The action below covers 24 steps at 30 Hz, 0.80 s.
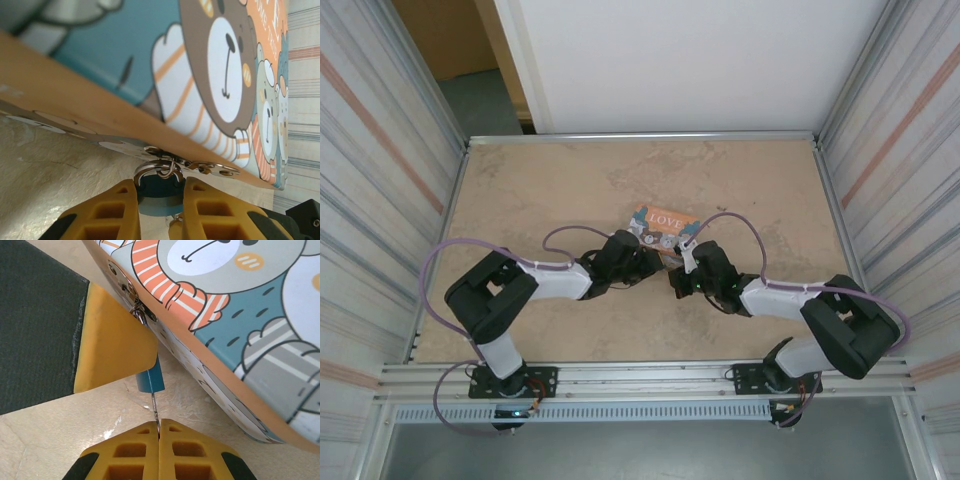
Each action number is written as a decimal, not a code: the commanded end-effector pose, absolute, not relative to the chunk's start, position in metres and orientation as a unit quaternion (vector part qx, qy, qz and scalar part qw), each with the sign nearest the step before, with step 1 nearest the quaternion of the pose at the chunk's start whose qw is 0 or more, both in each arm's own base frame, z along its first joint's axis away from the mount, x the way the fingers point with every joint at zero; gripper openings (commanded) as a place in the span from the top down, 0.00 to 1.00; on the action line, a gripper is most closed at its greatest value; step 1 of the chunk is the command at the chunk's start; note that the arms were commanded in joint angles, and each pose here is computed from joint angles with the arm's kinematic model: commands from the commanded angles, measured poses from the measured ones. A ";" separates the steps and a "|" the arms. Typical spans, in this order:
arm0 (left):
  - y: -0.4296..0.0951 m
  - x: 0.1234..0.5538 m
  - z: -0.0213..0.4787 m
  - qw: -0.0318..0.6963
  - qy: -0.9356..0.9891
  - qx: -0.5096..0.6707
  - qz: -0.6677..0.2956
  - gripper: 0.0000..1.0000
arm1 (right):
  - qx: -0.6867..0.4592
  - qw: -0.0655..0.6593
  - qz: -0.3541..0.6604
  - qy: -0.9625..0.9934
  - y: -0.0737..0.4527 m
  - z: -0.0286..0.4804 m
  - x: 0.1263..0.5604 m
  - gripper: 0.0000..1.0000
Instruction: Unlock the padlock with the key
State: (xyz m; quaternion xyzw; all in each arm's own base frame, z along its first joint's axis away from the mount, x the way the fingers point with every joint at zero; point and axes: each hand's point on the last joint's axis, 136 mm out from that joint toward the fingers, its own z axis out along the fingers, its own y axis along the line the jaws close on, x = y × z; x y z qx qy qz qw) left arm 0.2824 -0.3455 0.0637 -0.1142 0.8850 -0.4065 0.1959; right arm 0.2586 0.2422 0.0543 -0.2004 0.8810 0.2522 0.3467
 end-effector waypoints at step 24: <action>-0.368 0.259 0.087 0.165 0.869 -0.090 -0.457 0.90 | -0.217 0.451 0.285 0.817 0.277 0.118 0.292 1.00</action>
